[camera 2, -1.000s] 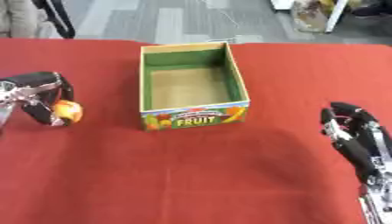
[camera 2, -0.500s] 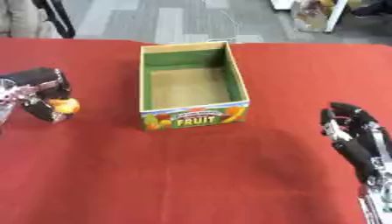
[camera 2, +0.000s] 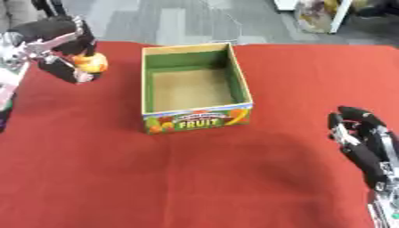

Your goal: Pick up objects on the table and place them in the box.

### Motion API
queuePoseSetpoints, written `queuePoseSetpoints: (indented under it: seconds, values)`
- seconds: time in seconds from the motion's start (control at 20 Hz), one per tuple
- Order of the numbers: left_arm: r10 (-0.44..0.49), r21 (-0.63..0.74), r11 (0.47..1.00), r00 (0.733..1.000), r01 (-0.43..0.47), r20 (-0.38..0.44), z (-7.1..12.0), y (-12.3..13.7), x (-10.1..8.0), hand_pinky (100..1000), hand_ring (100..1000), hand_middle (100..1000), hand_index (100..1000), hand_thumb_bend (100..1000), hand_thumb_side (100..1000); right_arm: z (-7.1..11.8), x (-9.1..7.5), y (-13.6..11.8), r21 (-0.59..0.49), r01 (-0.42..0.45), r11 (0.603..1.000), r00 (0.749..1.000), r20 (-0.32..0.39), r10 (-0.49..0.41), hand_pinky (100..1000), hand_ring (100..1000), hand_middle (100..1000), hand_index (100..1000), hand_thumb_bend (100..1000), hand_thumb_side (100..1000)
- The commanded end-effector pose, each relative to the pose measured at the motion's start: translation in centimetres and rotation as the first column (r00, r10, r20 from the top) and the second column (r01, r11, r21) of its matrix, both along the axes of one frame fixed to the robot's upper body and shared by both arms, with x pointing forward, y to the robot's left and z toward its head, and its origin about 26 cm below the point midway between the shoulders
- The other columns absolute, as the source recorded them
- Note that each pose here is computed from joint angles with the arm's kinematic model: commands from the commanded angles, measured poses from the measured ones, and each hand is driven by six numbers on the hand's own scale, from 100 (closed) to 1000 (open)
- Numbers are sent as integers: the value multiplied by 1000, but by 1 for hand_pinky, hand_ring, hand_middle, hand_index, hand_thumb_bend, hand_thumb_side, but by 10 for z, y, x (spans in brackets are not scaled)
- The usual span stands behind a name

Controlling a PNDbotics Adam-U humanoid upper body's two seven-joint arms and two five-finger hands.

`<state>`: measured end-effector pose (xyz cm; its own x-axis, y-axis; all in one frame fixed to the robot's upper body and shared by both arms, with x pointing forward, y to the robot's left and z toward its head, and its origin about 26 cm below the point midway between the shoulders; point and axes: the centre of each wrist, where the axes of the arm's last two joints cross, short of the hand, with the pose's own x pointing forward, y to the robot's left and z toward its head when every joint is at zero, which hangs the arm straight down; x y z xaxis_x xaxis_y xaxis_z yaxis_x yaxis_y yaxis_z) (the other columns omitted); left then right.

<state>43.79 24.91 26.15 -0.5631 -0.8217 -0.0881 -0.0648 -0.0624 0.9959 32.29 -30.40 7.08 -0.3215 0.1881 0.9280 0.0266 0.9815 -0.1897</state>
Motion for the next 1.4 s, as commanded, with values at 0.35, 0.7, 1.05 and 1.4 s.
queuePoseSetpoints:
  seconds: [0.35,0.7,1.05,1.4]
  values:
    - [-76,76,995,994,70,79,-10,-79,26,189,240,253,396,386,100,10,7,10,-15,-58,998,998,24,59,556,623,613,753,287,394]
    - [-17,52,999,990,10,140,-52,-93,37,389,410,436,590,488,100,11,9,14,-18,-75,997,997,25,75,557,623,613,754,287,393]
    - [125,-110,990,919,-89,374,-68,-82,39,766,706,729,826,830,463,9,7,12,-17,-65,998,998,21,66,557,624,614,754,286,393]
    - [185,-377,926,867,4,464,-49,-55,20,708,626,653,768,766,467,6,5,7,-16,-42,999,999,13,42,557,624,614,754,284,394]
